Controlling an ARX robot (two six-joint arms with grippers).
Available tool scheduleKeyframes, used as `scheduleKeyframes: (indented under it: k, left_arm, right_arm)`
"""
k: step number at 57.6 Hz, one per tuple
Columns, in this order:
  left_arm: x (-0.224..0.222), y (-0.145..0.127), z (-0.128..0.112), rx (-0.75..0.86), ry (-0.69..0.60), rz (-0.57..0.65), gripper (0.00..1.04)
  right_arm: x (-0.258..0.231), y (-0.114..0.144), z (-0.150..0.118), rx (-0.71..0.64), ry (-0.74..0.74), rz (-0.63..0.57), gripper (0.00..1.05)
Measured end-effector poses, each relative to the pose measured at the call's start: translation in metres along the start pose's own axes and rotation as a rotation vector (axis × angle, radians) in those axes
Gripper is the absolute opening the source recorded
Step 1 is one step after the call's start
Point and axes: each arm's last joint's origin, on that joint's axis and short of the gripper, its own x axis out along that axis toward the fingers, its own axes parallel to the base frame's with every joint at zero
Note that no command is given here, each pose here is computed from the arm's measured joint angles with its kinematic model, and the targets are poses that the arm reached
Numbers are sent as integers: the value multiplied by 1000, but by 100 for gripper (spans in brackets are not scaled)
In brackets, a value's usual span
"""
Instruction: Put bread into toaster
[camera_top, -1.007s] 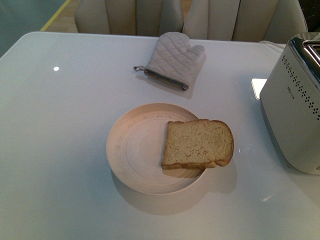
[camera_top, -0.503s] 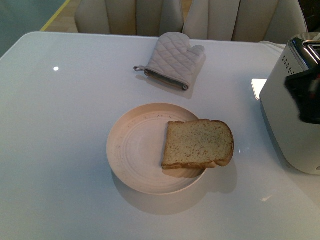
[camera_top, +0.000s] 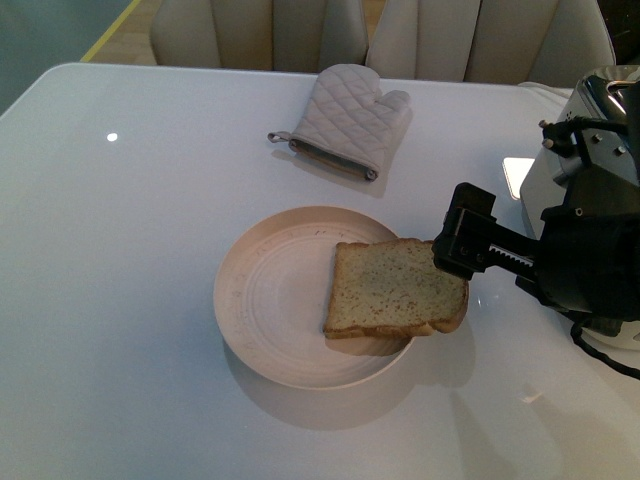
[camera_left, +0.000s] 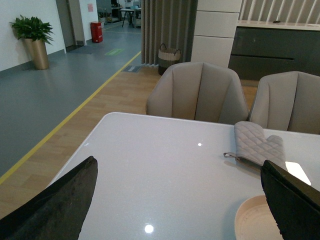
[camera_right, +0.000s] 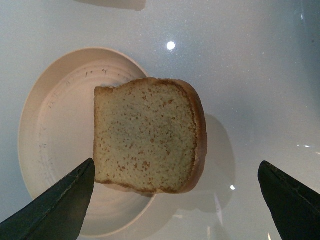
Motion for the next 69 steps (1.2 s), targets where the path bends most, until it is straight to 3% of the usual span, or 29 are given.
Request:
scheduleKeyframes:
  k: [35, 52, 64, 69]
  left_arm:
    - [0, 0, 0, 0, 0, 0, 97]
    - [0, 0, 0, 0, 0, 0, 97]
    - [0, 0, 0, 0, 0, 0, 97]
    - [0, 0, 0, 0, 0, 0, 97]
  right_arm:
    - [60, -6, -17, 147, 125, 48, 94]
    - [63, -8, -17, 200, 117, 65, 43]
    - [55, -2, -9, 244, 99, 142, 12]
    - [47, 2, -3, 245, 67, 175, 5]
